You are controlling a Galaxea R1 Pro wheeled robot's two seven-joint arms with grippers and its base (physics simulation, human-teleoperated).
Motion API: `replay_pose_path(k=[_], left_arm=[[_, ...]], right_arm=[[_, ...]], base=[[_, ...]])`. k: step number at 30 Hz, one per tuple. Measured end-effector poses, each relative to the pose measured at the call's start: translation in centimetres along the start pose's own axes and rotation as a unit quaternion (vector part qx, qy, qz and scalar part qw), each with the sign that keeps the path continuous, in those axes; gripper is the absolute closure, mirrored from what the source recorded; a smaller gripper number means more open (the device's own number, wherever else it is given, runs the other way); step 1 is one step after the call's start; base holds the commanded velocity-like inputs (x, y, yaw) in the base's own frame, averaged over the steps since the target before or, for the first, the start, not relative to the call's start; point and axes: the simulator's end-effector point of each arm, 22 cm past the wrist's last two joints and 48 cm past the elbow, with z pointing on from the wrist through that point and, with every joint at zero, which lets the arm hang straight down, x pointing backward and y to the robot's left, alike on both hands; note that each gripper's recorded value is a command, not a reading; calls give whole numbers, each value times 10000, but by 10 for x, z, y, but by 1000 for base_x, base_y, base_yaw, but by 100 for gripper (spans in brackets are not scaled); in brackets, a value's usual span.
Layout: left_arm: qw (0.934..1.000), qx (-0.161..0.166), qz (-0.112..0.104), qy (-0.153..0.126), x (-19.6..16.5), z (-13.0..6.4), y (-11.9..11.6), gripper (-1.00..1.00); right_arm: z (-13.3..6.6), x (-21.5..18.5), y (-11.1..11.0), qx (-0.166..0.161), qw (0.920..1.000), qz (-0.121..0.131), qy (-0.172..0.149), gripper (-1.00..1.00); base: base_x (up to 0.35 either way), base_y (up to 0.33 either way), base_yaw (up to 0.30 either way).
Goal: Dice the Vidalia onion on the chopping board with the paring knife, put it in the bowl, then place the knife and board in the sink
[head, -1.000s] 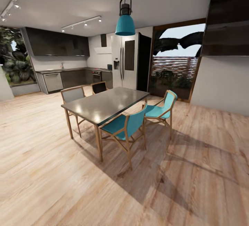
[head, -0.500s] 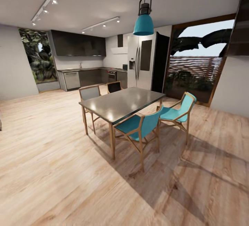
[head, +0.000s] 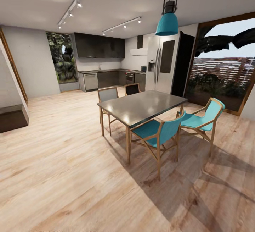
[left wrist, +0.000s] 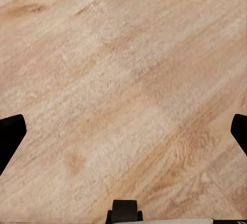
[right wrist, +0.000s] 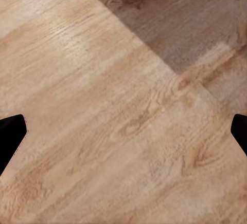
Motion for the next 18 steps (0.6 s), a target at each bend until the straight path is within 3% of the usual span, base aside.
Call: replay_pose_path(k=[8,18], left_arm=[[10000,0,1,1,0,0,0,-100],[10000,0,1,0,0,0,0,-100]], right_arm=[[-4,22,0,1,9997,-5,231,-100],[-4,24,0,1,9997,-7,251,-100]], base=[[7,0,287],[0,0,287]])
